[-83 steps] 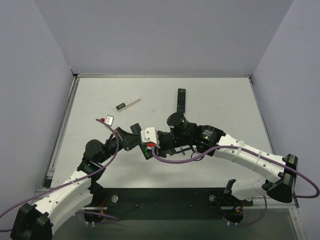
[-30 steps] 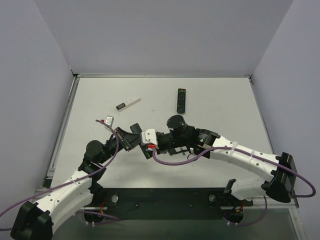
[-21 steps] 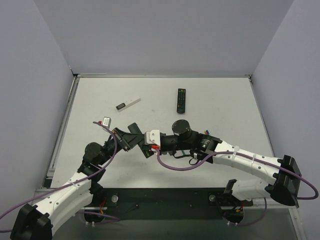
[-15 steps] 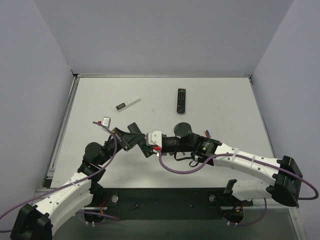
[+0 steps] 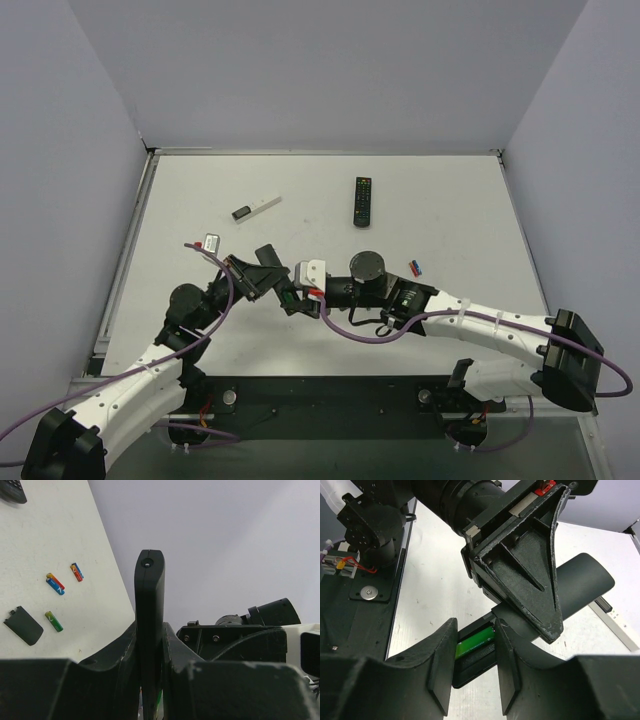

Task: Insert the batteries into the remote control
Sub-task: Load the battery into the remote control.

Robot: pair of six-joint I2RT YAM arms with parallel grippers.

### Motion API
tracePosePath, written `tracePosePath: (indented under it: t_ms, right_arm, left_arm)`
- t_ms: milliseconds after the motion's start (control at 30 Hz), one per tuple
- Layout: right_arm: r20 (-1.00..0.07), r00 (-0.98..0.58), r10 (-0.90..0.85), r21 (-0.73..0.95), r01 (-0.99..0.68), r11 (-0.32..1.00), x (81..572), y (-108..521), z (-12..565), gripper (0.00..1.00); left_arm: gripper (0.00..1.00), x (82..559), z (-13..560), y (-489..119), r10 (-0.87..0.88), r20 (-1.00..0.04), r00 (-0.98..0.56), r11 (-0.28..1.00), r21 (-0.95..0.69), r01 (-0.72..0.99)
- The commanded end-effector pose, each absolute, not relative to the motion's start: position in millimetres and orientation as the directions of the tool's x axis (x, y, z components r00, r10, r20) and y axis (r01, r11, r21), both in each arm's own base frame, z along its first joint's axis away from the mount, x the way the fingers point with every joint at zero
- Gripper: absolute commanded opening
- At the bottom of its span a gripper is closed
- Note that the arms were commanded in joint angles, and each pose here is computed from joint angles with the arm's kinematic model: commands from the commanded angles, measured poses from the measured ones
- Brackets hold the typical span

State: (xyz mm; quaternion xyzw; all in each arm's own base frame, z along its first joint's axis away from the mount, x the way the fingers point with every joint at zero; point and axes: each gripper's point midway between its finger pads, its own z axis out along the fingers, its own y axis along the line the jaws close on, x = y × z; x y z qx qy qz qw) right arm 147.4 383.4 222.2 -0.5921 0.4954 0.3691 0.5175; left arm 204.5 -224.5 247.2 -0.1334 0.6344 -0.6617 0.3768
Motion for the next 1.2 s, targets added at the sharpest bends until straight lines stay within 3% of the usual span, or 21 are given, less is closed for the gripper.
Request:
tracePosePath:
  t_ms: [0, 267, 600, 900, 1167]
  right_arm:
    - [-0.938, 0.057, -0.342, -0.016, -0.992, -0.123, 95, 382, 151, 0.31]
    - [-0.906, 0.126, -0.405, -0.099, -0.991, -0.086, 96, 387, 124, 0.36]
    - [-0.893, 0.248, -0.375, -0.252, -0.967, -0.040, 103, 393, 131, 0.37]
    - [-0.897, 0.269, -0.352, -0.233, -0.962, -0.141, 82, 402, 134, 0.37]
    - [-0.902, 0.238, -0.361, -0.230, -0.971, -0.066, 93, 398, 132, 0.40]
  left_arm:
    - [0.00, 185, 339, -212, -0.730, -0.320, -0.604, -0.099, -0.825, 0.556]
    - [0.00, 185, 340, -212, -0.730, -0.316, -0.606, -0.104, -0.825, 0.556]
    - [0.00, 189, 329, -216, -0.720, -0.292, -0.629, -0.103, -0.852, 0.513]
    - [0.00, 190, 324, -219, -0.708, -0.273, -0.651, -0.113, -0.867, 0.486]
    - [0.00, 186, 328, -217, -0.713, -0.287, -0.640, -0.109, -0.856, 0.505]
